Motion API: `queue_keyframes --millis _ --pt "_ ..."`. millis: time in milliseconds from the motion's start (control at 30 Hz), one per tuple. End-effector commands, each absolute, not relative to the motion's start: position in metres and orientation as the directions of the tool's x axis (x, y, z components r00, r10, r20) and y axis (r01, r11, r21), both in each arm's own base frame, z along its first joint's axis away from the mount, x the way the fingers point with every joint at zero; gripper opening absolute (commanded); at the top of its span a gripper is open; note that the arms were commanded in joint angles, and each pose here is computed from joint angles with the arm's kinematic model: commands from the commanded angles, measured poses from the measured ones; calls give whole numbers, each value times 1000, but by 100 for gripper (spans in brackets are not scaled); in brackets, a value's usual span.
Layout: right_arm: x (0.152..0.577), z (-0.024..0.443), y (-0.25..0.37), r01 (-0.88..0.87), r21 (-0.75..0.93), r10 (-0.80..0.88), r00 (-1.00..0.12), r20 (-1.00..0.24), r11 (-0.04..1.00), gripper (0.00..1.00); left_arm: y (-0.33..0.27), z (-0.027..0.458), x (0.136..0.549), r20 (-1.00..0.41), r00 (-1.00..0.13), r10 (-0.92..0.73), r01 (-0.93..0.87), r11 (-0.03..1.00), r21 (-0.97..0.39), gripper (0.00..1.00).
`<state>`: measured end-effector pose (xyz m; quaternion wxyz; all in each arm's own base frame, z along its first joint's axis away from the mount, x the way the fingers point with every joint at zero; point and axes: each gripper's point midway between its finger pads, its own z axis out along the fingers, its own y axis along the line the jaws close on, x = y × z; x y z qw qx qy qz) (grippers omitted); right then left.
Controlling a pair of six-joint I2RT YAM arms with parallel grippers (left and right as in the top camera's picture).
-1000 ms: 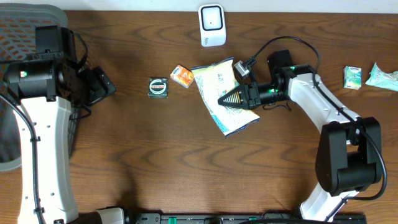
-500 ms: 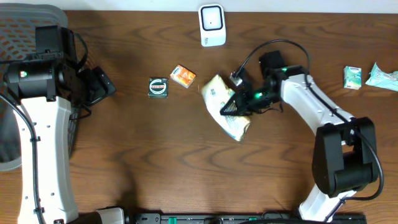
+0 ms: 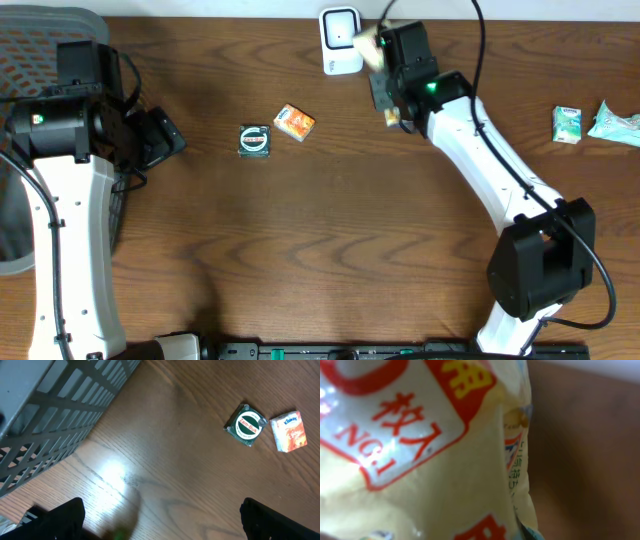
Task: Scan the item barcode
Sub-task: 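Hold the chip bag in front of the scanner with the right gripper, then carry the chip bag right and drop it at the table's right edge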
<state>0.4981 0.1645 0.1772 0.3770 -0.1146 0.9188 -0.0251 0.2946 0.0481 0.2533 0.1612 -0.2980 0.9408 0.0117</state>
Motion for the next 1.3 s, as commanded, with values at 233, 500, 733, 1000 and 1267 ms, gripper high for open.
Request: queue_keyframes --millis 233,500,733,1000,1267 --pt "587 232 177 -144 -597 -612 -267 -744 789 4 50 250 294 -302 -770 -563 -572 818 -65 98" --pt "620 191 200 -76 -829 -829 -147 -539 553 6 50 250 294 -302 -770 -563 -572 818 -65 98" --pt "638 146 192 -60 -906 -891 -219 -397 418 5 50 250 294 -302 -770 -563 -572 818 -65 98" --pt "651 174 192 -16 -885 -866 -214 -452 466 4 50 250 294 -302 -770 -563 -572 818 -65 98" --pt "650 147 191 -138 -870 -867 -246 -434 474 8 50 250 294 -302 -770 -563 -572 818 -65 97"
